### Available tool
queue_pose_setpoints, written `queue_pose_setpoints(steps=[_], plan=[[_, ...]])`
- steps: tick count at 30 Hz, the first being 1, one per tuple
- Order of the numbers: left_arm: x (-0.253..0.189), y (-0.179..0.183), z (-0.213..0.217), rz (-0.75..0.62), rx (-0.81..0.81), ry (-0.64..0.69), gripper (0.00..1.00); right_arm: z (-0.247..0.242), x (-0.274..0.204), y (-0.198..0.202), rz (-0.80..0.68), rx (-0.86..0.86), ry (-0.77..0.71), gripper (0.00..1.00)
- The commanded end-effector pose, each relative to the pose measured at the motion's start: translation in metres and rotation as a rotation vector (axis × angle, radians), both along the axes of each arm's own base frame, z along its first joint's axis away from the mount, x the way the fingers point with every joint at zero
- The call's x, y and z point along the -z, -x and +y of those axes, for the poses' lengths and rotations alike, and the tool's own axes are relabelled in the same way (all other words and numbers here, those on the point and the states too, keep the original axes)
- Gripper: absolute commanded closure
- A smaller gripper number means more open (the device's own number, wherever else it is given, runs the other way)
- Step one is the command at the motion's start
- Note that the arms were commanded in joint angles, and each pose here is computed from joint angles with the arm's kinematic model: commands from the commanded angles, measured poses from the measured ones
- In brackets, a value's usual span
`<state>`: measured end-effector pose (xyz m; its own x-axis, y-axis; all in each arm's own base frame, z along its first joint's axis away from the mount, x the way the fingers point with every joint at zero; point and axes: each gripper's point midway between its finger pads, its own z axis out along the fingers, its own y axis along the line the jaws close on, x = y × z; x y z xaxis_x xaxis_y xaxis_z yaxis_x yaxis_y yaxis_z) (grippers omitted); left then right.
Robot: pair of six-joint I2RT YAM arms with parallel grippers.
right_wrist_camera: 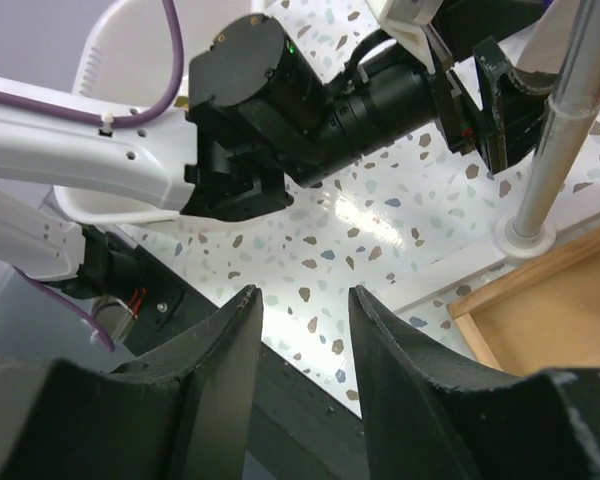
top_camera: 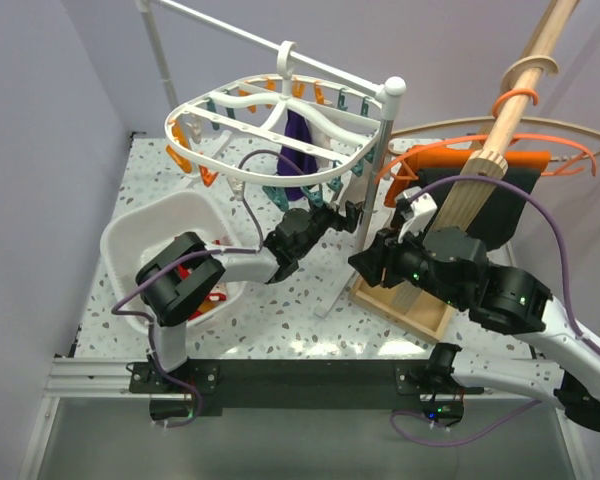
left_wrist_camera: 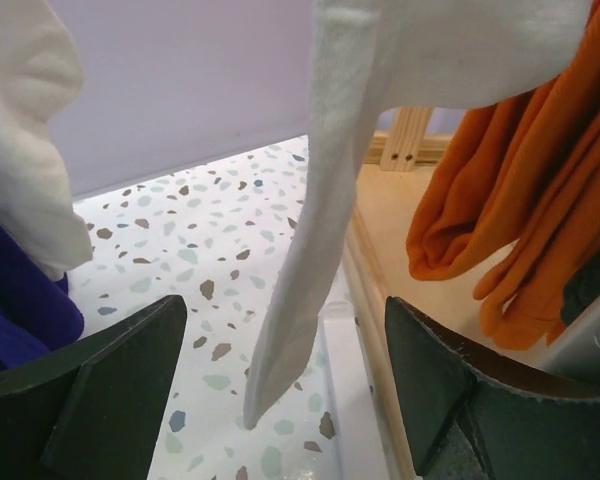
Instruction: Remove the socks clipped to the hanger
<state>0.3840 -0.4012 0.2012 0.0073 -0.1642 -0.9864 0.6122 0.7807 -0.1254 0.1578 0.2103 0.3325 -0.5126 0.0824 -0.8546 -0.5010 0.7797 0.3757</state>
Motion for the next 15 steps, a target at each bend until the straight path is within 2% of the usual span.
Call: queue_pose_setpoints(steps=[1,7,10,11,13,15], plan=[[-0.041,-0.009,0.01,-0.123,-0.08,0.069,0.15,-0.014,-0.031,0.005,-0.035,0.026,-0.083,0.56],[-0.035,-0.021,0.0,-0.152,-0.043,0.043,0.2,-0.015,-0.027,0.004,-0.03,0.039,-0.115,0.55],[-0.034,-0.027,-0.001,-0.151,-0.009,0.05,0.32,-0.011,-0.026,0.002,-0.023,0.044,-0.111,0.55],[-0.036,-0.033,0.004,-0.141,-0.007,0.073,0.4,-0.01,-0.025,0.002,-0.023,0.042,-0.105,0.55],[-0.041,-0.031,0.002,-0.15,0.05,0.095,0.5,-0.009,-0.025,0.0,-0.023,0.042,-0.09,0.54],[-0.045,-0.031,0.007,-0.143,0.087,0.112,0.68,-0.008,-0.023,-0.002,-0.024,0.047,-0.073,0.54]])
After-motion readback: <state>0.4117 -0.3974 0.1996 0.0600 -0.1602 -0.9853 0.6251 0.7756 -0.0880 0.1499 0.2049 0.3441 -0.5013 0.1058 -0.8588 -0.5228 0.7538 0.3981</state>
